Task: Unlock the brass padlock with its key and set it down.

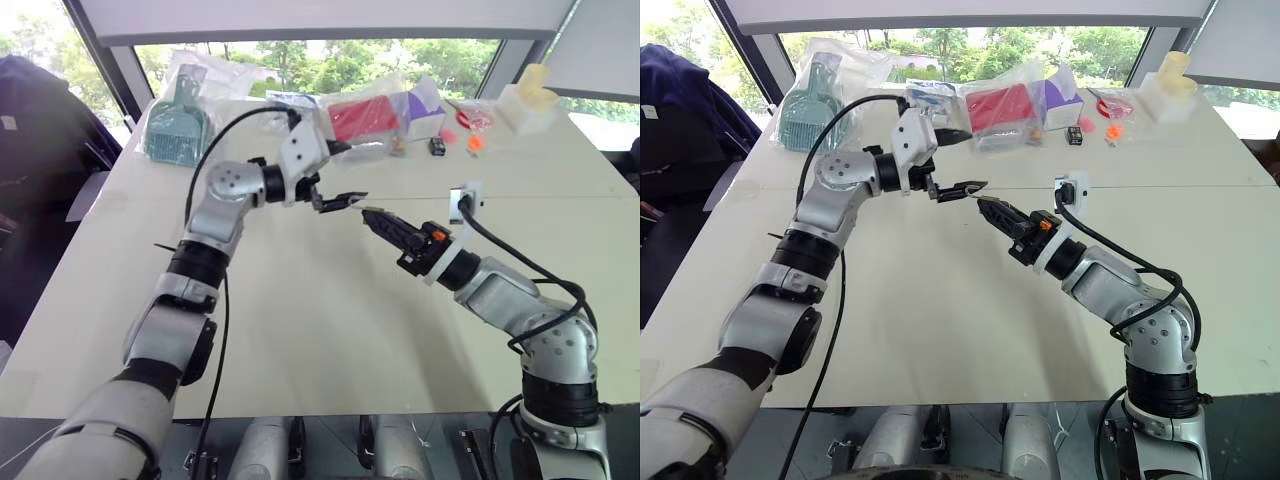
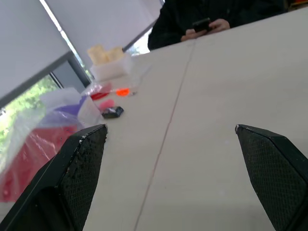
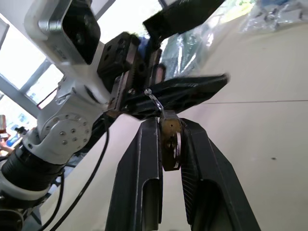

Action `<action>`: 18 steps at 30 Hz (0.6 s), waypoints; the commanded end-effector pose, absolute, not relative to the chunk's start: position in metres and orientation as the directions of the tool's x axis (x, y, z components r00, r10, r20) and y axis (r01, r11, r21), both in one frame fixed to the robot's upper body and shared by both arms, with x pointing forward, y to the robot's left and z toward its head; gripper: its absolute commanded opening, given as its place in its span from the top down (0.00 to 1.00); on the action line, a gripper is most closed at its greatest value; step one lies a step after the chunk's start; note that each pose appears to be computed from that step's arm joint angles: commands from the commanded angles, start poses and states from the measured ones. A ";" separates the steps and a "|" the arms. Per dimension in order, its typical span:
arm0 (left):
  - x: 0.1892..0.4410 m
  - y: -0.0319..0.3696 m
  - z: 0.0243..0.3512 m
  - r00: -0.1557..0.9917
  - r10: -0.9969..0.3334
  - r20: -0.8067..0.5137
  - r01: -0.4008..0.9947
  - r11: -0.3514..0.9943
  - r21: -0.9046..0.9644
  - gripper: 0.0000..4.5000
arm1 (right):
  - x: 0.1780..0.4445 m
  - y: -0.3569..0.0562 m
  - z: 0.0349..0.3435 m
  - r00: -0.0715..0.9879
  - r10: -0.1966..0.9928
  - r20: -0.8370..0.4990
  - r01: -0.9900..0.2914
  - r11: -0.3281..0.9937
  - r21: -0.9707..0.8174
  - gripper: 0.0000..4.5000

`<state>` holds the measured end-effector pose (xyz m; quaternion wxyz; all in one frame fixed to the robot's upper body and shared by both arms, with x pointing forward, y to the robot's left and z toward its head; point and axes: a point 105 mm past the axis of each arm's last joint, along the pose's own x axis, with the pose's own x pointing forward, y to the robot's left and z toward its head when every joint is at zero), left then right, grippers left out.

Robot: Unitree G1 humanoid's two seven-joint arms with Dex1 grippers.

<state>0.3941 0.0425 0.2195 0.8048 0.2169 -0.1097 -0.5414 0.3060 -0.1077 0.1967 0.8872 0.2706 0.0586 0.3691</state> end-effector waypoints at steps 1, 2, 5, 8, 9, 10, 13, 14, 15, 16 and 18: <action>0.380 0.064 0.208 0.380 -0.920 -0.100 0.878 0.325 0.352 0.02 | 0.318 -0.128 0.166 0.773 0.630 -0.067 -0.496 0.668 0.555 0.99; 0.374 0.068 0.201 0.365 -0.923 -0.124 0.896 0.312 0.317 0.02 | 0.319 -0.130 0.158 0.768 0.631 -0.108 -0.469 0.669 0.576 0.99; 0.344 0.078 0.182 0.289 -0.938 -0.191 0.947 0.251 0.198 0.02 | 0.326 -0.138 0.137 0.754 0.627 -0.198 -0.370 0.654 0.660 0.99; 0.318 0.084 0.169 0.232 -0.942 -0.242 0.971 0.210 0.115 0.02 | 0.331 -0.145 0.125 0.734 0.627 -0.261 -0.315 0.654 0.688 0.99; 0.312 0.085 0.166 0.225 -0.941 -0.252 0.973 0.205 0.102 0.02 | 0.333 -0.147 0.121 0.725 0.626 -0.288 -0.303 0.665 0.682 0.99; 0.308 0.086 0.164 0.223 -0.940 -0.258 0.974 0.206 0.092 0.02 | 0.335 -0.149 0.119 0.716 0.625 -0.310 -0.297 0.676 0.675 0.99; 0.306 0.087 0.163 0.244 -0.935 -0.257 0.970 0.230 0.084 0.00 | 0.338 -0.155 0.117 0.697 0.619 -0.361 -0.306 0.712 0.632 0.76; 0.307 0.087 0.163 0.258 -0.932 -0.254 0.966 0.244 0.087 0.00 | 0.339 -0.157 0.117 0.690 0.618 -0.376 -0.321 0.727 0.607 0.67; 0.308 0.087 0.163 0.269 -0.930 -0.249 0.963 0.255 0.088 0.00 | 0.339 -0.159 0.118 0.685 0.618 -0.385 -0.333 0.736 0.589 0.56; 0.308 0.087 0.163 0.276 -0.929 -0.247 0.961 0.262 0.088 0.00 | 0.339 -0.161 0.118 0.682 0.619 -0.388 -0.342 0.740 0.580 0.44; 0.310 0.086 0.164 0.285 -0.928 -0.239 0.958 0.272 0.086 0.00 | 0.339 -0.169 0.121 0.682 0.606 -0.410 -0.363 0.767 0.529 0.20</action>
